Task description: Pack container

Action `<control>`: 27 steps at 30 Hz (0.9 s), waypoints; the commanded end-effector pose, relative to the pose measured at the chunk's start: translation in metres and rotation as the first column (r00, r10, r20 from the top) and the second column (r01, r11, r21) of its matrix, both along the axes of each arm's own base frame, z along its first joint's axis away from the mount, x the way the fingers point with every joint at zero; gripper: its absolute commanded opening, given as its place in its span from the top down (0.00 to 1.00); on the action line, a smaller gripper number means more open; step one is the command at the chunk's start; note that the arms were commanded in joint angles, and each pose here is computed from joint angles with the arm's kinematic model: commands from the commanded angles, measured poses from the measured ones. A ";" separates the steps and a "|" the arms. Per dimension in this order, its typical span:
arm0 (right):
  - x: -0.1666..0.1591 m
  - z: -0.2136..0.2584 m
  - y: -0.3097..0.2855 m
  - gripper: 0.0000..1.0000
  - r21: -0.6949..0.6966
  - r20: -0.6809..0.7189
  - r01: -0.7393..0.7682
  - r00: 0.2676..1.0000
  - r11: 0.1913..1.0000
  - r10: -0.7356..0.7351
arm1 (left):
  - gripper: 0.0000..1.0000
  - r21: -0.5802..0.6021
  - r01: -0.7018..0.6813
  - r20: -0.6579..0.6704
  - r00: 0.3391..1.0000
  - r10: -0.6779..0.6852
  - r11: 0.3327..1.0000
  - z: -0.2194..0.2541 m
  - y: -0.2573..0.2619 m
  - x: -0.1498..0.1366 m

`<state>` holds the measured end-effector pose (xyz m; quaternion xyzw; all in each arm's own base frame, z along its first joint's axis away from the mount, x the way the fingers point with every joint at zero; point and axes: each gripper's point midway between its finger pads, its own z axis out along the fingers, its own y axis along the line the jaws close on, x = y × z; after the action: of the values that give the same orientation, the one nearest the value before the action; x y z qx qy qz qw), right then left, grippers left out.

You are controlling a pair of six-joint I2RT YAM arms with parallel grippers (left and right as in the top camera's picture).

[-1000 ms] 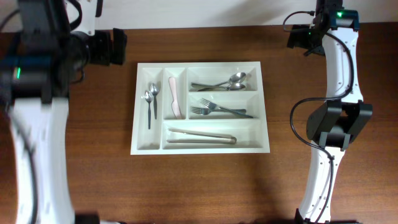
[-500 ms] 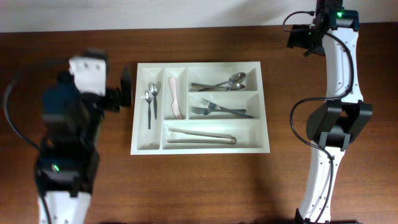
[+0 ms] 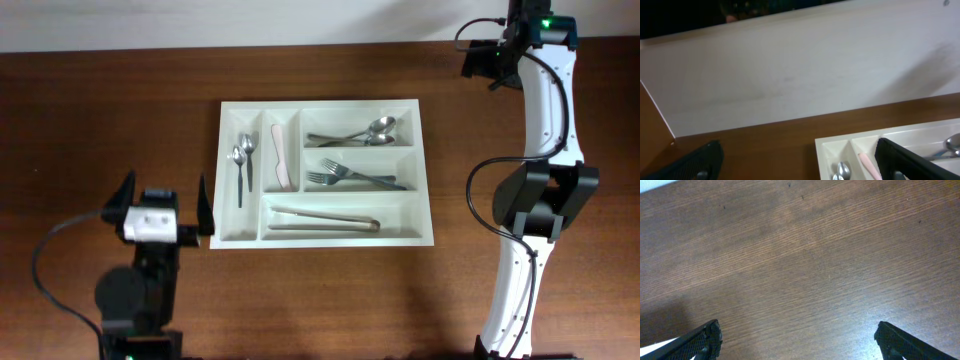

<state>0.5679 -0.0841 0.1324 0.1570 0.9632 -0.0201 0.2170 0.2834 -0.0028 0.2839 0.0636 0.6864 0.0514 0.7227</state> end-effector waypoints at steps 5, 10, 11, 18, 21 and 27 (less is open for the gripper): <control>-0.001 -0.002 -0.002 0.01 -0.007 -0.005 0.005 1.000 1.000 -0.005 | 0.01 0.014 -0.033 0.104 0.994 0.031 0.999 -0.019 0.008 -0.028; -0.001 -0.002 -0.002 0.01 -0.007 -0.005 0.005 1.000 1.000 -0.005 | 0.01 0.015 -0.062 0.126 0.990 0.060 0.998 -0.030 0.015 -0.036; -0.001 -0.002 -0.002 0.01 -0.007 -0.005 0.005 1.000 1.000 -0.005 | 0.01 0.015 -0.065 0.124 0.990 0.062 0.998 -0.033 0.016 -0.037; -0.001 -0.002 -0.002 0.01 -0.007 -0.005 0.005 1.000 1.000 -0.005 | 0.01 0.016 -0.059 0.073 0.996 0.058 0.998 -0.061 0.016 -0.039; -0.001 -0.002 -0.002 0.01 -0.007 -0.005 0.005 1.000 1.000 -0.005 | 0.01 0.016 -0.055 0.065 0.996 0.053 0.998 -0.073 0.015 -0.038; -0.001 -0.002 -0.002 0.01 -0.007 -0.005 0.005 1.000 1.000 -0.005 | 0.01 0.016 -0.034 0.033 0.999 0.034 0.999 -0.088 0.012 -0.038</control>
<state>0.5676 -0.0841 0.1323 0.1570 0.9634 -0.0201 0.2164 0.2456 0.0119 0.1999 0.0466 0.6731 0.0741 0.7344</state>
